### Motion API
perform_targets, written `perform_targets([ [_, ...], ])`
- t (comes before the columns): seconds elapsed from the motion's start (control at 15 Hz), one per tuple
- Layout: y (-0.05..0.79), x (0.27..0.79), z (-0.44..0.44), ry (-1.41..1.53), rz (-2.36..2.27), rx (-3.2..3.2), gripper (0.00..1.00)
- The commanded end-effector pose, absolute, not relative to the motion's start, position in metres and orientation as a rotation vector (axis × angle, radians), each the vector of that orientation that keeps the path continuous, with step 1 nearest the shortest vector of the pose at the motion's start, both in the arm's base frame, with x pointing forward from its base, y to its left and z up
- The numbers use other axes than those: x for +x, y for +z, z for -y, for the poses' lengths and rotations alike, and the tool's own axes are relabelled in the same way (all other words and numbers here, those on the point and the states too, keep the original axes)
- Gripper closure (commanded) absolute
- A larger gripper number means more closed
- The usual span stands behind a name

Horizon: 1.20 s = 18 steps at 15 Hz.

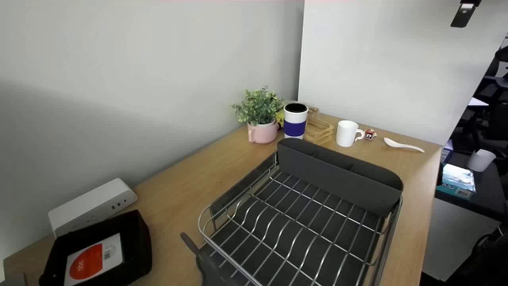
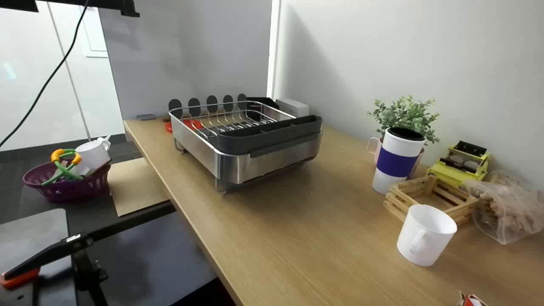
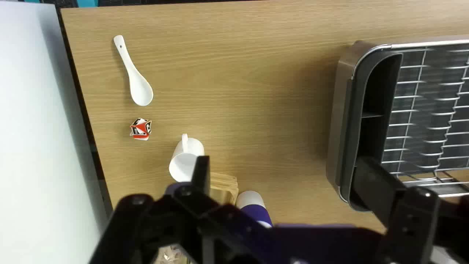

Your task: Put the white mug on the plate dryer

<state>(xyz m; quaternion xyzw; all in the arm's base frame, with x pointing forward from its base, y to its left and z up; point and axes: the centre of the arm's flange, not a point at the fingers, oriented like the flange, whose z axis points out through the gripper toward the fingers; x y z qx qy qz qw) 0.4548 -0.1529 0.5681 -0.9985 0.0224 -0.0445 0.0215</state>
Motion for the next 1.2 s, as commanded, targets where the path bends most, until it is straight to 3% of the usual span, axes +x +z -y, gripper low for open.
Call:
perform_targets([
  [0.0, 0.568, 0.455, 0.153, -0.138, -0.069, -3.095, 0.0],
  [0.6, 0.568, 0.456, 0.153, -0.143, -0.057, -3.093, 0.0],
  [1.13, 0.578, 0.482, 0.16, -0.396, 0.237, -3.086, 0.0],
])
